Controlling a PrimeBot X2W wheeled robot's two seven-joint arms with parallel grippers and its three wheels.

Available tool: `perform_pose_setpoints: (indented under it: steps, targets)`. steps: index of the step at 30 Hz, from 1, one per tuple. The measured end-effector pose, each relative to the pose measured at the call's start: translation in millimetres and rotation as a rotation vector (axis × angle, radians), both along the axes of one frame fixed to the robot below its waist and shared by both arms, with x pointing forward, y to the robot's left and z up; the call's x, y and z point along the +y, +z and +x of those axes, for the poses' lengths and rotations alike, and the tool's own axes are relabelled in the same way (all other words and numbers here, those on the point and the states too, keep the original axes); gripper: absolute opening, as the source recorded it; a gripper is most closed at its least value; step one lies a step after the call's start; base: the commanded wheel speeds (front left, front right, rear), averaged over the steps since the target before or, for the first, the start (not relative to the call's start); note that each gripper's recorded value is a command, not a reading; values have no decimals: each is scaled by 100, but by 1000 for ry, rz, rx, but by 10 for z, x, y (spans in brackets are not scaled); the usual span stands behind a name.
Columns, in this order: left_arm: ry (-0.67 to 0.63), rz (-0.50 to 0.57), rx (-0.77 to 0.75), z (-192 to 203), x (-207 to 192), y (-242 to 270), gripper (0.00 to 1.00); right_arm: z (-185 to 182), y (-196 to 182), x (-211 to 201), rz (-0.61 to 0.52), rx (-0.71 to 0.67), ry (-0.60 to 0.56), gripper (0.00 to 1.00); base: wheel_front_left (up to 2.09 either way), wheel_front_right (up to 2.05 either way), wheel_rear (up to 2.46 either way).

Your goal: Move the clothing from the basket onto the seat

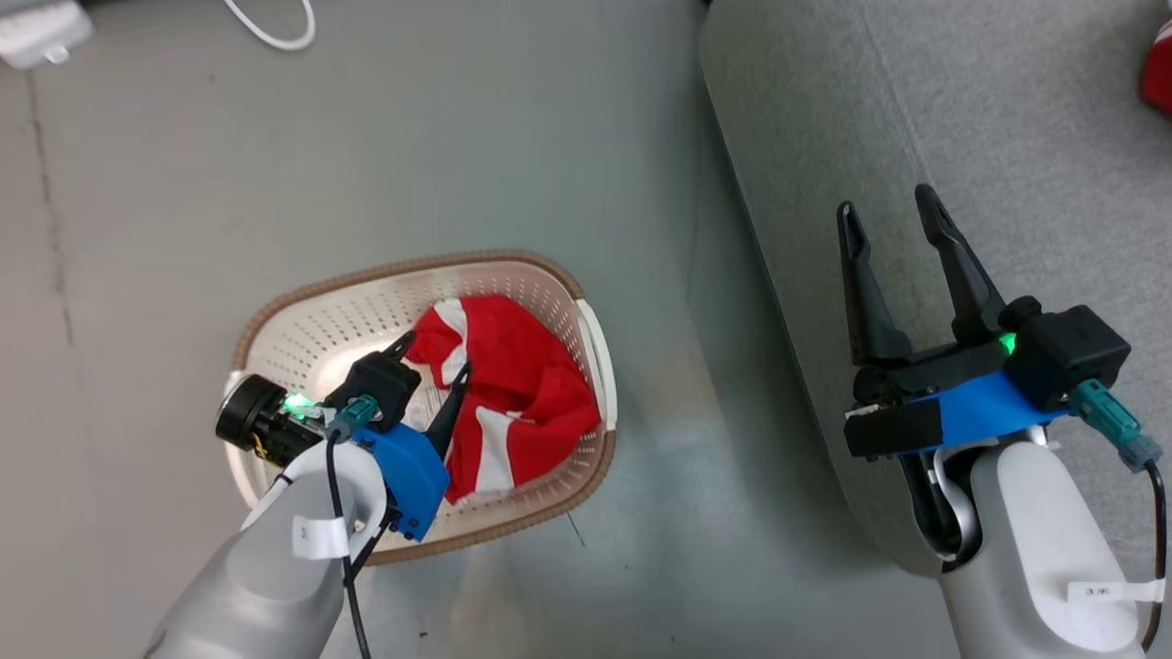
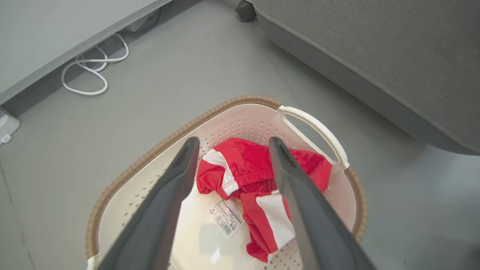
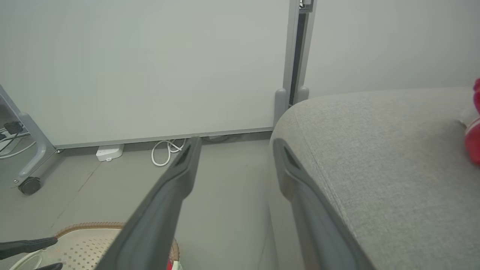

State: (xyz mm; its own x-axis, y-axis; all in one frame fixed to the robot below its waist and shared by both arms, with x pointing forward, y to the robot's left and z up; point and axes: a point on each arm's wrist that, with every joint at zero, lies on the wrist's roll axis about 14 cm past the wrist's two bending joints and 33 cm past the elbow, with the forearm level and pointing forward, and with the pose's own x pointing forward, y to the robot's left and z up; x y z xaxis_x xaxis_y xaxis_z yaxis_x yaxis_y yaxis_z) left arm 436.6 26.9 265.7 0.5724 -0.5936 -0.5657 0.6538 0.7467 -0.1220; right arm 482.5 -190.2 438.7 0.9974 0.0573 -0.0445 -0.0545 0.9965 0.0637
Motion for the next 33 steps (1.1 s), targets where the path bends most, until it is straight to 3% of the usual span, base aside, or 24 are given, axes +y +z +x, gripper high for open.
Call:
perform_pose_setpoints:
  steps: [9,21,33]
  targets:
    - [-126,75,196,-248,-99,-661,100,171,-336,-52,-22,52,-1,100,0,0,0]
    - [-204,154,471,-587,-13,-1334,100,296,-763,-50,-55,109,17,100,0,0,0]
    - [-163,125,696,-751,-80,-1718,100,363,-1121,32,-72,148,53,100,0,0,0]
